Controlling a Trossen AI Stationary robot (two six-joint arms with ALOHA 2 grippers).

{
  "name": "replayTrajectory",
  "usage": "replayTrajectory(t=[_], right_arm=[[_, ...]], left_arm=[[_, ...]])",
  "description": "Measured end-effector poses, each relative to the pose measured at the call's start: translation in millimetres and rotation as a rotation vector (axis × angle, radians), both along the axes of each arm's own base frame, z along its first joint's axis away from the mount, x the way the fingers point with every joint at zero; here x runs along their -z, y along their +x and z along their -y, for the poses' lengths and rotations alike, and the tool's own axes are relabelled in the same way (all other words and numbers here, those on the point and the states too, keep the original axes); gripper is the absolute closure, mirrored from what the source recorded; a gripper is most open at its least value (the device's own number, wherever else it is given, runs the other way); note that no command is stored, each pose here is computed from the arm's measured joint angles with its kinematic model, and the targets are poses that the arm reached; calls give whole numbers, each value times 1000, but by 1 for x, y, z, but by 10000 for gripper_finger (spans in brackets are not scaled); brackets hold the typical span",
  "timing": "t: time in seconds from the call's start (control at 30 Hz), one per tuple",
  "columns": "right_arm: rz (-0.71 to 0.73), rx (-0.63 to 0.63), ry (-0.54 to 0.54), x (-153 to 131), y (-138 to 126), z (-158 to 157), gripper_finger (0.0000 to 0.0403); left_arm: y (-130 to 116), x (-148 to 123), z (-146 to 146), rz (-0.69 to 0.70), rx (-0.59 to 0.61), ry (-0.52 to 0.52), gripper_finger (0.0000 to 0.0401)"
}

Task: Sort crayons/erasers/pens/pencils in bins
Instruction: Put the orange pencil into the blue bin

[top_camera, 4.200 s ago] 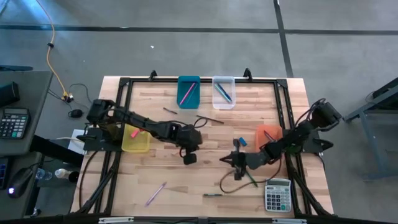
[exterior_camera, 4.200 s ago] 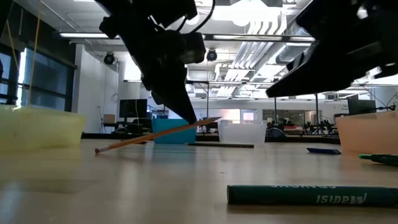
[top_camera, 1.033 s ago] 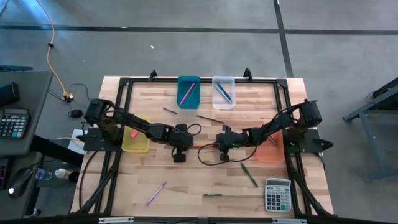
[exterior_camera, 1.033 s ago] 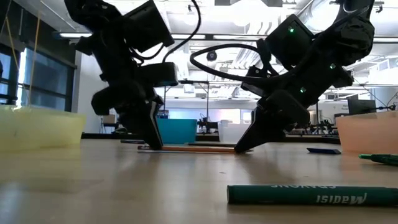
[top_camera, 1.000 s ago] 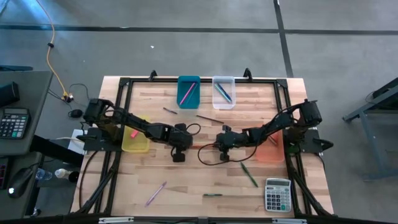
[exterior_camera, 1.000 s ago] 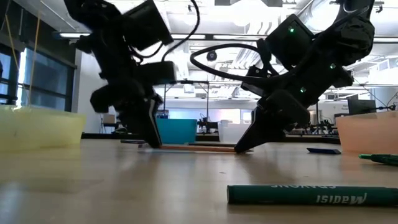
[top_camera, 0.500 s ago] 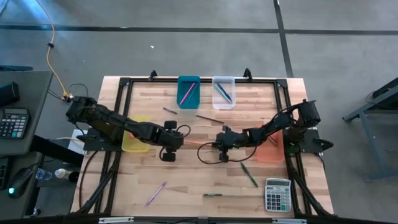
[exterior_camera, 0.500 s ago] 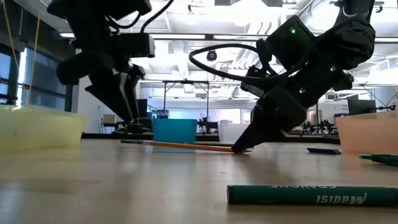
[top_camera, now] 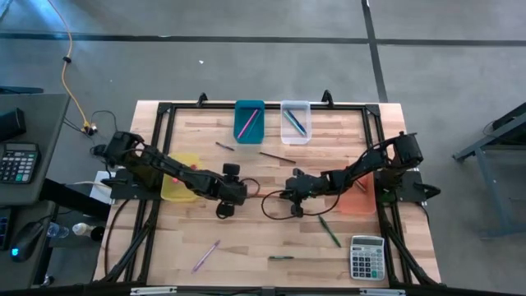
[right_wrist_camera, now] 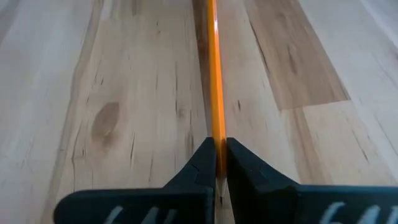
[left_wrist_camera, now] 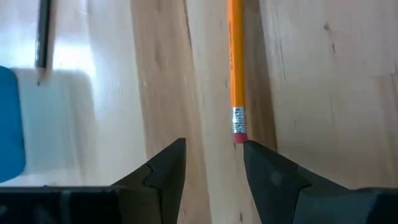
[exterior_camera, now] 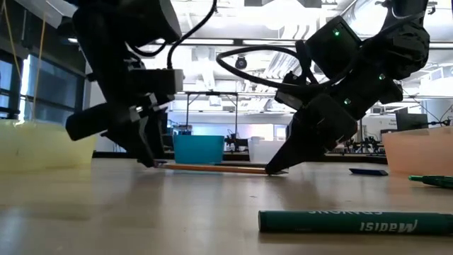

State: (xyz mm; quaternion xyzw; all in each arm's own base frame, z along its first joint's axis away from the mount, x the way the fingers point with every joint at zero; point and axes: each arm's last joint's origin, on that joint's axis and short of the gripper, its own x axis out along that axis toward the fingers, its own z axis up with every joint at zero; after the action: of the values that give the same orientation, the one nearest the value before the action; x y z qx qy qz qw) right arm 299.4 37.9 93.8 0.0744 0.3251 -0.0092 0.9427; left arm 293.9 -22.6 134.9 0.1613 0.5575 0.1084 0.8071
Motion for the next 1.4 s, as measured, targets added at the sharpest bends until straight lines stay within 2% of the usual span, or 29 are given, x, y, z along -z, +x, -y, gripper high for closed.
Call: replayTrajectory(t=[0.1,0.2,0.3,0.4,0.73,0.87,1.1,1.23,1.4], right_arm=[[6,1,0,0,0,0,400],[59,7,4,-7,4,0,400],[39,8,0,-4,3,0,400],[51,7,1,-5,4,0,400],[70,-4,12,-7,5,0,400],[71,-11,17,-7,5,-1,400],[78,-11,18,-7,5,-1,392],[80,-35,-4,-7,5,-4,369],[91,-25,-27,-12,3,-10,311]], left_arm=[[3,1,1,-6,7,-21,249],[11,-6,5,57,17,-40,249],[8,-8,7,13,29,-44,249],[13,-17,8,39,25,-50,249],[14,-15,1,32,-10,-46,255],[14,-14,-1,25,-17,-47,286],[12,-13,0,3,-3,-84,384],[12,-13,0,-4,-4,-82,388],[6,-11,-1,-53,-29,-70,395]])
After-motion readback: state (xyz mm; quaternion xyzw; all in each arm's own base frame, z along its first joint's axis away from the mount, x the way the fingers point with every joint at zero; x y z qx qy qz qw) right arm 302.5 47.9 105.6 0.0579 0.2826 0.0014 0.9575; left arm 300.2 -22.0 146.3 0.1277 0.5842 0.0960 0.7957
